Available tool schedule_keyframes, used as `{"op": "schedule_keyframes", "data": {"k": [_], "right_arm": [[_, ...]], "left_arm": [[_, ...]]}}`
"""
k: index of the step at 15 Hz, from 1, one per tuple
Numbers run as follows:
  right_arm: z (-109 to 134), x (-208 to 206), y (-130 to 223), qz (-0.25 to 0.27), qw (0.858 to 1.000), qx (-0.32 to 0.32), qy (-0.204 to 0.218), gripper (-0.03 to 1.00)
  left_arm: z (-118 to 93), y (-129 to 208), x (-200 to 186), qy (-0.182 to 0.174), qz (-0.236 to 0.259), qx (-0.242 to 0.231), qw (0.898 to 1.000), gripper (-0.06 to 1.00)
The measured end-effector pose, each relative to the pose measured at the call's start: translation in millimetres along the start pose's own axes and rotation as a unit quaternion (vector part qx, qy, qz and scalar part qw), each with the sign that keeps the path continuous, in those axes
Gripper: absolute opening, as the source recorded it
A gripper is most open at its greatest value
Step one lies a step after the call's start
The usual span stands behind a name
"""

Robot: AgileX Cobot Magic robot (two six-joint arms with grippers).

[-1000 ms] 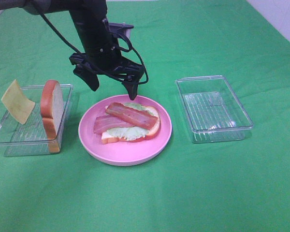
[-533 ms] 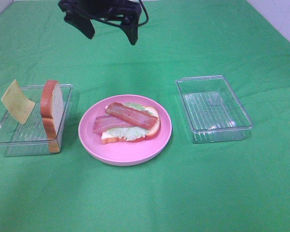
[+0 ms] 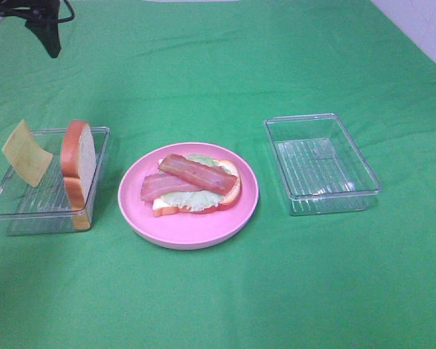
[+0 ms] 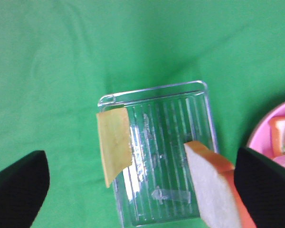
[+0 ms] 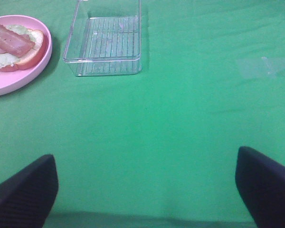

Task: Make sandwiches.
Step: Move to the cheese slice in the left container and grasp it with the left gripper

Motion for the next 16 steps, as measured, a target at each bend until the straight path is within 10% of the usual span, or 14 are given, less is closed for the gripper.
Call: {"op": "schedule_keyframes", "data": {"k": [4, 16], "right_arm": [[0, 0, 0, 0.0, 1.0, 0.0, 0.0, 0.97], [0, 0, 0, 0.0, 1.0, 0.001, -0.001, 0.97]], "left_arm": [[38, 8, 41, -0.012, 0.053, -0.038, 0.998, 0.99], [39, 37, 136, -0.007, 0.161, -0.04, 0.986, 0.96]]}}
Point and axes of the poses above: a point on each arm's last joint axis where the gripper is mounted, x pointing out along that axis toward the gripper, z along the wrist's bending axis when the last joint is at zero, y = z × x, the point moved 5 cm from there along x, pointing out along that axis toward the gripper, and after that the axes turned 6 degrees about -x, right-handed, at the moved point
